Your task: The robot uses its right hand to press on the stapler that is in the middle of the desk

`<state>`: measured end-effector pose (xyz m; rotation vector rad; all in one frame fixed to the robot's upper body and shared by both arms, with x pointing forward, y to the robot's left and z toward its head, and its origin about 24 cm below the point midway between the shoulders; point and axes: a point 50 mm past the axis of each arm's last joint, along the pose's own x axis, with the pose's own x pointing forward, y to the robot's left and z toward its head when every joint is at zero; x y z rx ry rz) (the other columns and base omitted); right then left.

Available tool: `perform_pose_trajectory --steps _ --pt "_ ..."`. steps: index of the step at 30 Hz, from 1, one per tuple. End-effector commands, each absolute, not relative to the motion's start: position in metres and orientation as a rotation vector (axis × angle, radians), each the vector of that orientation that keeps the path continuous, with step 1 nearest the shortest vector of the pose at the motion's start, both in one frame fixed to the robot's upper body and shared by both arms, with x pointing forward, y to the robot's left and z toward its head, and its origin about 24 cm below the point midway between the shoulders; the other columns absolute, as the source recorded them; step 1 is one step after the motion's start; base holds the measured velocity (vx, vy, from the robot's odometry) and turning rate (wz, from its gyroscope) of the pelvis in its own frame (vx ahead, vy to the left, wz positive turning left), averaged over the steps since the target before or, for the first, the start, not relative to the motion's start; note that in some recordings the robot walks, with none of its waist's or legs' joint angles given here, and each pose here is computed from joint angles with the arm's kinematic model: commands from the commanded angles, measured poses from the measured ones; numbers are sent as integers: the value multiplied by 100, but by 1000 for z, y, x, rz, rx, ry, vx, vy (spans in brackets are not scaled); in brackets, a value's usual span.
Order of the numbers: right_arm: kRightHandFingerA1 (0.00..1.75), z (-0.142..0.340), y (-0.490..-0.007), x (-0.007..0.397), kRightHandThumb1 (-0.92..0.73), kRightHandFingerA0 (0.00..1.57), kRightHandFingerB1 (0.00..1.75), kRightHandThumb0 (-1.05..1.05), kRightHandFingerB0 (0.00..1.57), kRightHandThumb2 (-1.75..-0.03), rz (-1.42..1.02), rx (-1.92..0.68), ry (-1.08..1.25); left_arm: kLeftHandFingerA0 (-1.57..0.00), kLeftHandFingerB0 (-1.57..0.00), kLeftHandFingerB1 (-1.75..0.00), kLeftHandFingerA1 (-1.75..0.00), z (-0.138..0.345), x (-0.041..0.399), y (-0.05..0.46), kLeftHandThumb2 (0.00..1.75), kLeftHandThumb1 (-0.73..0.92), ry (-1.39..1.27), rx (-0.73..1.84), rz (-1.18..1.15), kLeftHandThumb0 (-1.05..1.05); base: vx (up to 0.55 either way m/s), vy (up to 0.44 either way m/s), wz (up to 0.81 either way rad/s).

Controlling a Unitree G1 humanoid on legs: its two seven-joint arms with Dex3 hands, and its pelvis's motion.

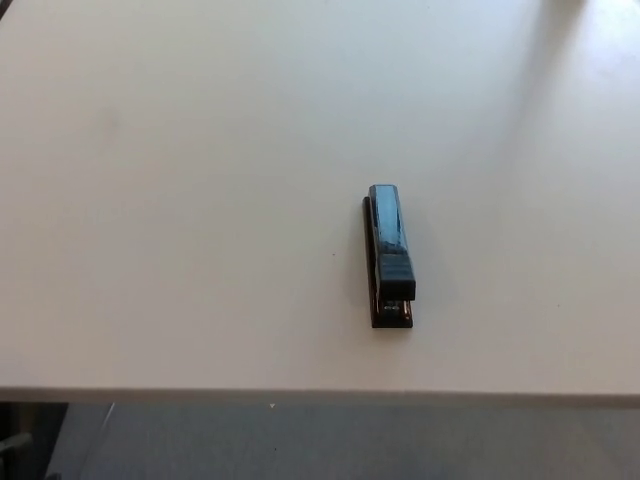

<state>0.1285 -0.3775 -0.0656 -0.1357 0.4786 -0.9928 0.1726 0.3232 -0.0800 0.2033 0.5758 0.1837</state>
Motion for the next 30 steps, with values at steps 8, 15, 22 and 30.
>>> perform_pose_trajectory --steps 8,15,22,30 --pt "119 0 -453 84 -84 118 110 -20 70 -65 -1497 -57 186 -23 -21 -28 -34 -70 174 335 67 86 536 219 203 -79 0 0 0" --pt "127 119 -490 116 -85 125 115 -26 70 -67 -1537 -72 -277 -22 -24 -29 -34 -69 178 334 66 86 528 229 192 -79 0 0 0" --pt "113 241 -471 188 -70 134 107 -23 82 -82 -1258 -172 -549 -24 -23 -29 -35 -68 179 335 67 87 535 245 187 -79 0 0 0" --pt "97 313 -431 252 -73 138 102 -25 83 -70 -1022 -210 -655 -25 -23 -28 -35 -68 179 335 65 86 530 242 177 -79 0 0 0"
